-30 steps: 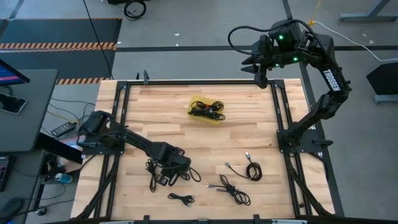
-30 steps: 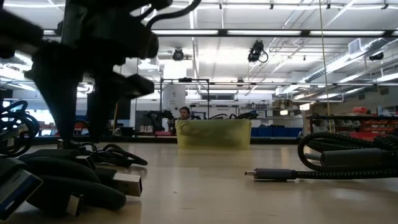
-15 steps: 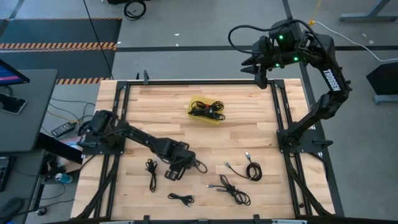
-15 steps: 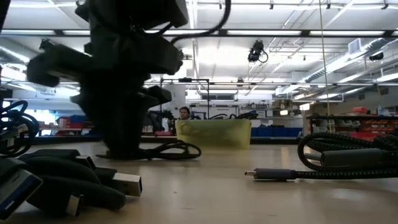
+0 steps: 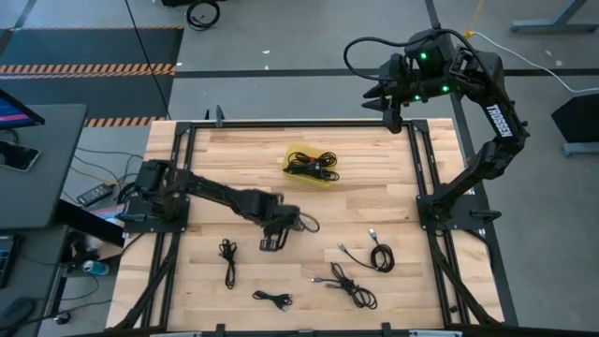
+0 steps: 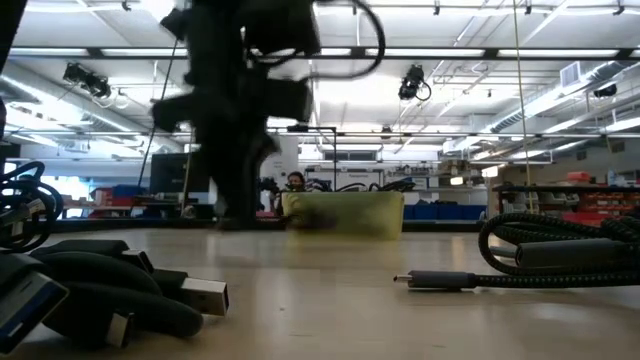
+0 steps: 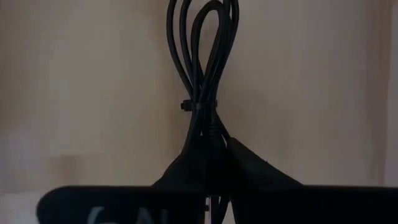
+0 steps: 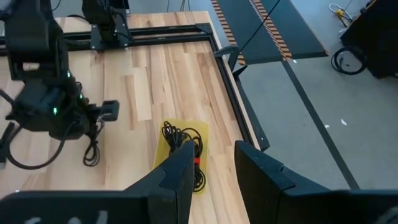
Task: Pick and place USB-C Cables
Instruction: Put the black charger cable into the yellow bin
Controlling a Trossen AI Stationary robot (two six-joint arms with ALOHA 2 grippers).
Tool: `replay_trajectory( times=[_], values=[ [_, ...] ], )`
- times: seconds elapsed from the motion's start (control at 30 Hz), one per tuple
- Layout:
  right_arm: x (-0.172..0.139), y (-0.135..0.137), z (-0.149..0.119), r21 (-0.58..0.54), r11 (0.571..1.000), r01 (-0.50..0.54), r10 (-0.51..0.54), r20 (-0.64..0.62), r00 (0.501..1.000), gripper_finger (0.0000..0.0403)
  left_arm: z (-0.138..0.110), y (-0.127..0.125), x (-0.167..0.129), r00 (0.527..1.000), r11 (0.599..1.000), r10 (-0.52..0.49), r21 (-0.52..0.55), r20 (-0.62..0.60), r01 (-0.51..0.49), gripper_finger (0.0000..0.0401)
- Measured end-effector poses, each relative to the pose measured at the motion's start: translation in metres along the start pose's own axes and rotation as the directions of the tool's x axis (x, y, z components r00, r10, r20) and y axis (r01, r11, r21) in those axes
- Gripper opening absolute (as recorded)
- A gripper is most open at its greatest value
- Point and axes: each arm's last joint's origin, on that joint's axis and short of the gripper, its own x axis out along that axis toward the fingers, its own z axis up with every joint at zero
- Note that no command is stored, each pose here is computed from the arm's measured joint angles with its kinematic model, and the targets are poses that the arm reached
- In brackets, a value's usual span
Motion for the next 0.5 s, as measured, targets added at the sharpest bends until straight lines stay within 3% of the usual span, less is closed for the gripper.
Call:
replay_trajectory(
  times=[0.27, 0.5],
  values=[
    [0.000, 0.000, 0.000, -0.001, 1.000, 0.002, -0.002, 0.005, 1.000, 0.0121, 0.029, 0.054, -0.084, 0.980, 0.983, 0.185, -0.020, 0.080, -0.184, 0.0037],
    [0.000, 0.000, 0.001, -0.003, 1.000, 0.002, -0.002, 0.006, 1.000, 0.0121, 0.036, 0.132, -0.135, 0.935, 0.947, 0.319, -0.003, 0.153, -0.322, 0.0037]
  ],
)
